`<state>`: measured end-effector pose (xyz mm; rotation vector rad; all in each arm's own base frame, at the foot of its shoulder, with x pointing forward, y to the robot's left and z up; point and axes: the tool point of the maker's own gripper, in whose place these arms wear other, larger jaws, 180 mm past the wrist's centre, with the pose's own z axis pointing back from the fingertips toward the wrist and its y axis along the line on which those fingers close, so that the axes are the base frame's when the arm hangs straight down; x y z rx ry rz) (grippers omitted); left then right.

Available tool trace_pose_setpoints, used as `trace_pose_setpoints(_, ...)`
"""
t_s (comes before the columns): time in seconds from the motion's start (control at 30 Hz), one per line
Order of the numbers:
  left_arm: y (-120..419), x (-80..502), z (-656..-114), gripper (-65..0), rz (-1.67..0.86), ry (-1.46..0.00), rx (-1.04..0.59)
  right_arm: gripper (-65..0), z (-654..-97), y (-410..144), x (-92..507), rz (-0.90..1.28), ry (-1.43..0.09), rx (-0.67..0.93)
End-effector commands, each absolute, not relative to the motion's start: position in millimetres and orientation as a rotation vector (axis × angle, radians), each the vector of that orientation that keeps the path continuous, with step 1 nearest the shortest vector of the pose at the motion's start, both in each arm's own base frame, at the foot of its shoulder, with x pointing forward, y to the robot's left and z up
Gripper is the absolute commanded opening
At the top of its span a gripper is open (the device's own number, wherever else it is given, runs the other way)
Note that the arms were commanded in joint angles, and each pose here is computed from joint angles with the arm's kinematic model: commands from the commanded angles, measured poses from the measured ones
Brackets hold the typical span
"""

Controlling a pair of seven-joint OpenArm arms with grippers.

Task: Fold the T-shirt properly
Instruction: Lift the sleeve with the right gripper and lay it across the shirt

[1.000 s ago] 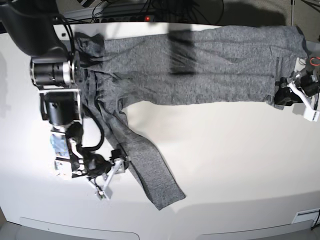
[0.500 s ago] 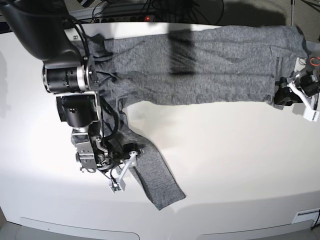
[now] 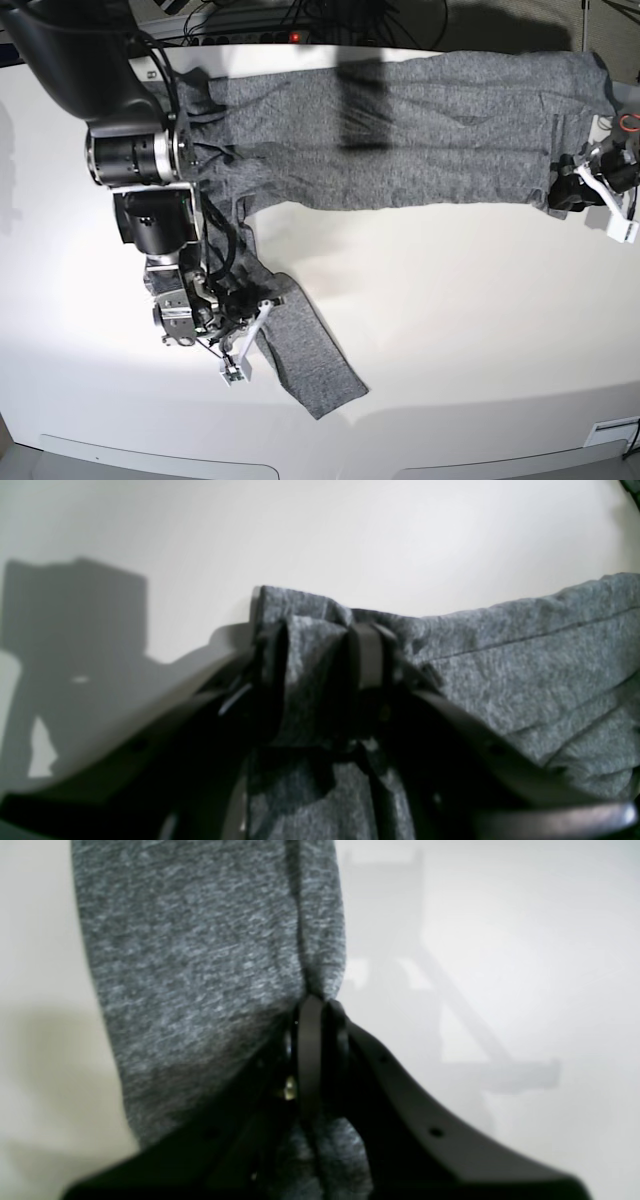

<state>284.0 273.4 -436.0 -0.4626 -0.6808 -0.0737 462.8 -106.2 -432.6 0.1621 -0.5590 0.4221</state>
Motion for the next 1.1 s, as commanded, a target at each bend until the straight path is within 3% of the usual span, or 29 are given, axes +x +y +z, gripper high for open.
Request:
trace_pose_setpoints(0.0,281.2,285.0,-432.6,-44.9,-0.094,-0.671,-0.437,-65.0,-406.9,-89.0,479.5,0.477,-0.609,0.192)
trace_pose_setpoints(0.27,282.5,285.2,-432.0,-44.9,-0.095,-0.672,-0.434,-65.0,-393.8,-16.0,449.5,0.595,-0.504,0.340)
trace_pose_setpoints(0.7,305.1,291.3,-418.8,-44.9,-0.084,-0.706,-0.390,-65.0,-365.7,64.6,362.6,0.660,-0.496,0.621)
trace_pose_setpoints(1.07,311.4,296.7,-411.9,-44.9,-0.064,-0.743,-0.383,-65.0,-329.0,109.8,282.2,0.811,-0.610,0.746)
